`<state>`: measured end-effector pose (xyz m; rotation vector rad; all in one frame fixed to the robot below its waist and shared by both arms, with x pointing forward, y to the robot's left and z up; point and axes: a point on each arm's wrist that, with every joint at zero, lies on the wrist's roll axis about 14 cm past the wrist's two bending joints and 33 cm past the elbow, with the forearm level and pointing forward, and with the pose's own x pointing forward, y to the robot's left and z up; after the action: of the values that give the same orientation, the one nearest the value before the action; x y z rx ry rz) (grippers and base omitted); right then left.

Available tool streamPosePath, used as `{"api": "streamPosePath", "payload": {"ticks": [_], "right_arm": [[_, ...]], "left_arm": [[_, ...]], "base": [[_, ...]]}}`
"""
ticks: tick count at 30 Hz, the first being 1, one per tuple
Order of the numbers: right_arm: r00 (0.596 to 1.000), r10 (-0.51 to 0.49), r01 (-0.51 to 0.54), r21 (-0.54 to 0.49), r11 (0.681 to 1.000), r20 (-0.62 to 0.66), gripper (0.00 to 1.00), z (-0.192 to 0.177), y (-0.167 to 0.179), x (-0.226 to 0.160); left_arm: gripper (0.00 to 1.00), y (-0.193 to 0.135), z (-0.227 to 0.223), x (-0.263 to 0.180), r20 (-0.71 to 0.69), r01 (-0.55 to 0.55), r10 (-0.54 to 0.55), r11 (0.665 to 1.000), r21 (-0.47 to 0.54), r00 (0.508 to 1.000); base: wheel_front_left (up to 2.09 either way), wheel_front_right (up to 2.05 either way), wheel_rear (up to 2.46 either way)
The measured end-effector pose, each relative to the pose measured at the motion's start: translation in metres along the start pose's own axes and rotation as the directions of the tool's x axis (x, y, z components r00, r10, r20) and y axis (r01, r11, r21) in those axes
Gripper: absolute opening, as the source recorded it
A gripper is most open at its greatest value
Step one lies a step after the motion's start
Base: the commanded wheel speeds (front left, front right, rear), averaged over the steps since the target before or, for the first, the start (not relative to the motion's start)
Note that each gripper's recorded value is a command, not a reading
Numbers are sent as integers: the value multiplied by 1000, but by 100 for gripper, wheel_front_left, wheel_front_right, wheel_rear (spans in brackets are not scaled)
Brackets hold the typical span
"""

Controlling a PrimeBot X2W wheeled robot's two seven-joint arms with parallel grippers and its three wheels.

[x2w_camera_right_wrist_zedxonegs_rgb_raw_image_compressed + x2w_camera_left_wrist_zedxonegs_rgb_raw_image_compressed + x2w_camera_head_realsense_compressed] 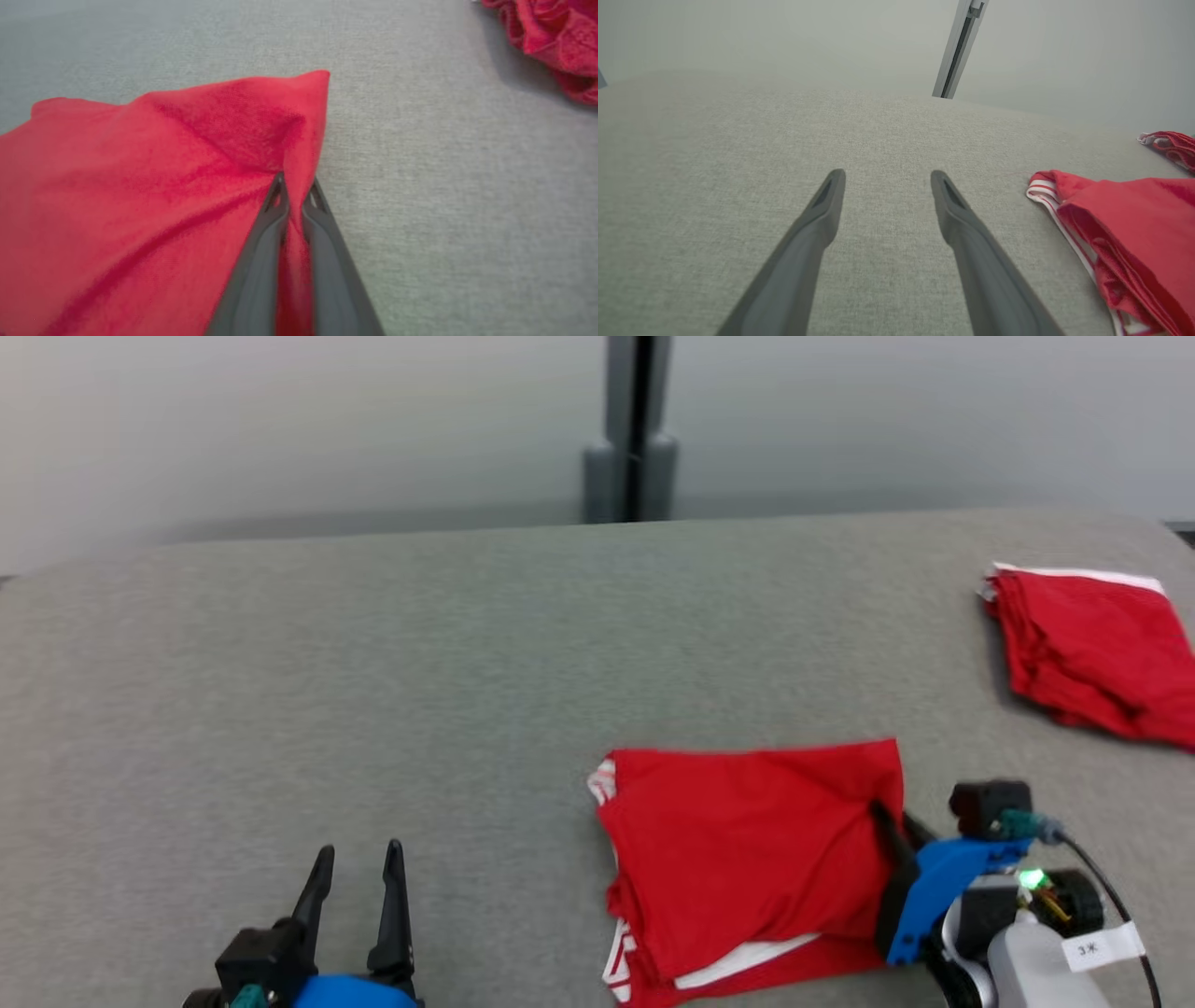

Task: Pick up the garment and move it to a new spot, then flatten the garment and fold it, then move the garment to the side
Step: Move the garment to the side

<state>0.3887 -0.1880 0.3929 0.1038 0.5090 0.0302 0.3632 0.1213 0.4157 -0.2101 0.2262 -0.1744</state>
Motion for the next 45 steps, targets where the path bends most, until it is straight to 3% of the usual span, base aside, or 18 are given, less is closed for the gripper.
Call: {"api": "streamPosePath", "payload": {"ticks": [5,11,19,23,32,38,45], "right_arm": [[987,-150,149,26,988,62,0,12,-55,-15],[936,-337,333,64,941,97,0,14,-119,-49],[900,-413,407,72,911,140,0,23,-144,-72],[910,-370,368,44,929,185,0,44,-134,-59],[932,-234,256,-45,966,276,0,133,-107,-17],[932,-242,269,-65,961,271,0,170,-122,0],[906,-327,365,-106,925,268,0,194,-169,5]], "left_arm": [[100,-34,-11,31,-38,122,-122,992,8,992],[100,-89,-26,68,-83,310,-308,951,16,948],[100,-136,-30,89,-104,452,-448,892,21,888],[100,-136,-29,86,-109,456,-451,889,27,886],[100,-103,-18,81,-84,365,-361,930,40,929],[100,-84,-17,78,-76,312,-309,949,36,948],[100,-59,-22,76,-89,255,-251,966,39,964]], "base": [[0,0,0],[0,0,0],[0,0,0],[0,0,0],[0,0,0],[0,0,0],[0,0,0]]}}
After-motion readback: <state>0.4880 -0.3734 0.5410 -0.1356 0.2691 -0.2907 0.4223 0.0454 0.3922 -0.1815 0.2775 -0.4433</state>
